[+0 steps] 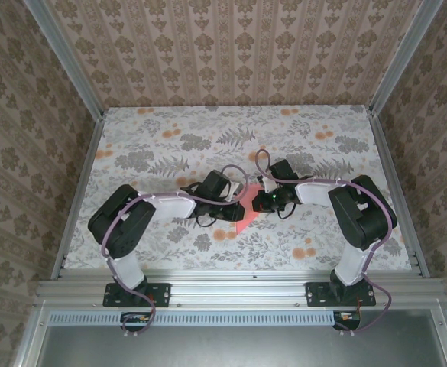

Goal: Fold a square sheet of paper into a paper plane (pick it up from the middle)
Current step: Third fold the triangle at the center of the table, then fourth fold the wing at the center of the table.

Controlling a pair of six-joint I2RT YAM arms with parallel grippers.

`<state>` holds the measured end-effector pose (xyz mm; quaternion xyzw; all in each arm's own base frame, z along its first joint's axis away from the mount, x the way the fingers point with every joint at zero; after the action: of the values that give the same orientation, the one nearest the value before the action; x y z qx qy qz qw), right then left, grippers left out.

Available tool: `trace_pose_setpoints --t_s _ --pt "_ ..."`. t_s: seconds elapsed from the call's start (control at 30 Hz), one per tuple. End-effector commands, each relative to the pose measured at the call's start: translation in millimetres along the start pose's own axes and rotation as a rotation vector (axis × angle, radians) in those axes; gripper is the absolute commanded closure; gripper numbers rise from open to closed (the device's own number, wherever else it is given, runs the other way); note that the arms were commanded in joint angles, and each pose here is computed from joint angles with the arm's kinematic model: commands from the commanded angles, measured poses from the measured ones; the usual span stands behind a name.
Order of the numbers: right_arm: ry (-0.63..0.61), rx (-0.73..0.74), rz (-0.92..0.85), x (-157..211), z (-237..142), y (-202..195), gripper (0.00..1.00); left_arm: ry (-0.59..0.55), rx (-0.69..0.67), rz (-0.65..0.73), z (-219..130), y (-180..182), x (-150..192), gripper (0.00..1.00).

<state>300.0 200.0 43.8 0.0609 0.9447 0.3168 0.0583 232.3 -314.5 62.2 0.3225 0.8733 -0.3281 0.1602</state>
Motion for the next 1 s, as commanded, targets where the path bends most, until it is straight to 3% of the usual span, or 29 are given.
trace_pose_setpoints --t_s 0.0,0.5,0.97 --pt "0.091 0.110 0.072 27 6 -29 1.00 -0.024 -0.035 -0.013 4 12 -9 0.84" --pt "0.072 0.111 0.068 25 2 -27 0.99 -0.034 -0.083 -0.047 6 31 -12 0.83" --pt "-0.089 0.075 0.063 3 -39 -11 0.84 0.053 -0.088 -0.040 14 33 10 0.83"
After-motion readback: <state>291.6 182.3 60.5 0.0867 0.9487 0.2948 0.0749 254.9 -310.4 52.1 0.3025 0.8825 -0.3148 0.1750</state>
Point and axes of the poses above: each hand's point on the last joint's axis, 136 mm out from that joint toward the fingers, its own z axis out along the fingers, its own y axis along the line the jaws close on, x = y × z, the point moved 4 cm from there along -z, back along the fingers, and after that the axes turned 15 degrees about z, right-handed, at the moved point
